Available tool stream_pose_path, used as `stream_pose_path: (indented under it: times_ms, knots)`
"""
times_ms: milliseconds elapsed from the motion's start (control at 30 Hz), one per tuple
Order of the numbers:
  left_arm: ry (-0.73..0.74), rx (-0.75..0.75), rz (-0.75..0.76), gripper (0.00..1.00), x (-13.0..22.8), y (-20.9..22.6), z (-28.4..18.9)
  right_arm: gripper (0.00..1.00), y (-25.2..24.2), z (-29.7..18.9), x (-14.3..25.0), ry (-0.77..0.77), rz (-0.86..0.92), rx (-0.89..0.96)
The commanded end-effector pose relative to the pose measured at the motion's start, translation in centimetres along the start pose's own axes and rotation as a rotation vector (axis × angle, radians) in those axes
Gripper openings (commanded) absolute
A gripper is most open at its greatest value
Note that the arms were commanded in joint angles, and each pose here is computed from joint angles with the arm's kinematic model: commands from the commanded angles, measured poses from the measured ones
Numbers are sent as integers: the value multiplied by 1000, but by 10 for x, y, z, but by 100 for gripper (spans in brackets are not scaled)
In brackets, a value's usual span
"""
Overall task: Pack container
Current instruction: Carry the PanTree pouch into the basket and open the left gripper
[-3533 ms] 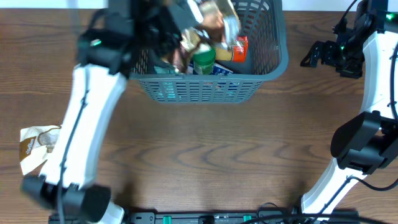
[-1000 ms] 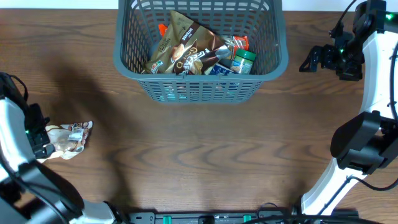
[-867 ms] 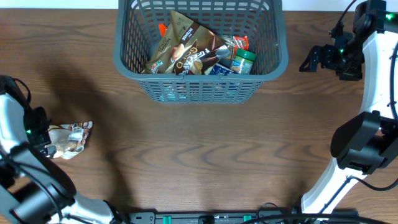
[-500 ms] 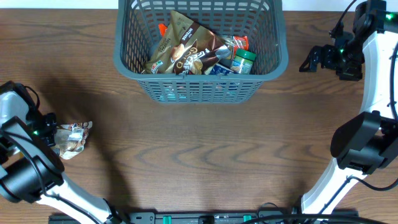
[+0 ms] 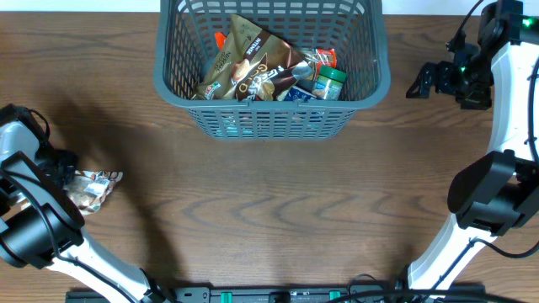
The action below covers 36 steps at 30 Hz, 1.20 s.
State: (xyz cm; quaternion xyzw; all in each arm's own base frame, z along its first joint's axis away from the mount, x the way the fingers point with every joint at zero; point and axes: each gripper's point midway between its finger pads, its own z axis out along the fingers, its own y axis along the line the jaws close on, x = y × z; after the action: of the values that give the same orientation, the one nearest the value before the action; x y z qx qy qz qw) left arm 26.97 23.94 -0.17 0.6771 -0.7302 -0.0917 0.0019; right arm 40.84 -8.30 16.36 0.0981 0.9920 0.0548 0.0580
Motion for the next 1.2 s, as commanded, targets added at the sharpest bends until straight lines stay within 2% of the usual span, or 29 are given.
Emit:
stream_pose_path:
  times_ms: [0,167,200,300,433,533,600,700,867,933,1033,1167]
  knots:
    - [72,-70,80,36,16,11,32,99,2,4,2,15,-25,9]
    - [91,-70,118,9,19,12,31,99,1,4,4,25,-25,15]
    - [98,-72,123,7,21,13,31,99,1,4,4,26,-25,15]
    - [158,-14,174,6,31,4,28,99,1,4,5,30,-27,15]
    - [275,148,271,6,47,-20,-2,99,1,4,5,30,-27,15]
    - [335,379,368,6,56,-51,-48,99,1,4,5,28,-28,15]
    - [316,507,395,6,54,-65,-84,99,1,4,4,28,-28,15]
    - [206,614,431,6,46,-72,-136,99,1,4,5,28,-28,15]
    - [-77,806,612,6,48,-75,-243,99,1,4,3,23,-28,15]
    - [-211,884,737,6,60,-75,-290,99,1,4,3,23,-28,15]
    - [-423,965,1014,6,92,-72,-352,99,1,4,3,23,-28,15]
    - [-668,967,1291,6,137,-66,-409,99,1,4,3,22,-28,15]
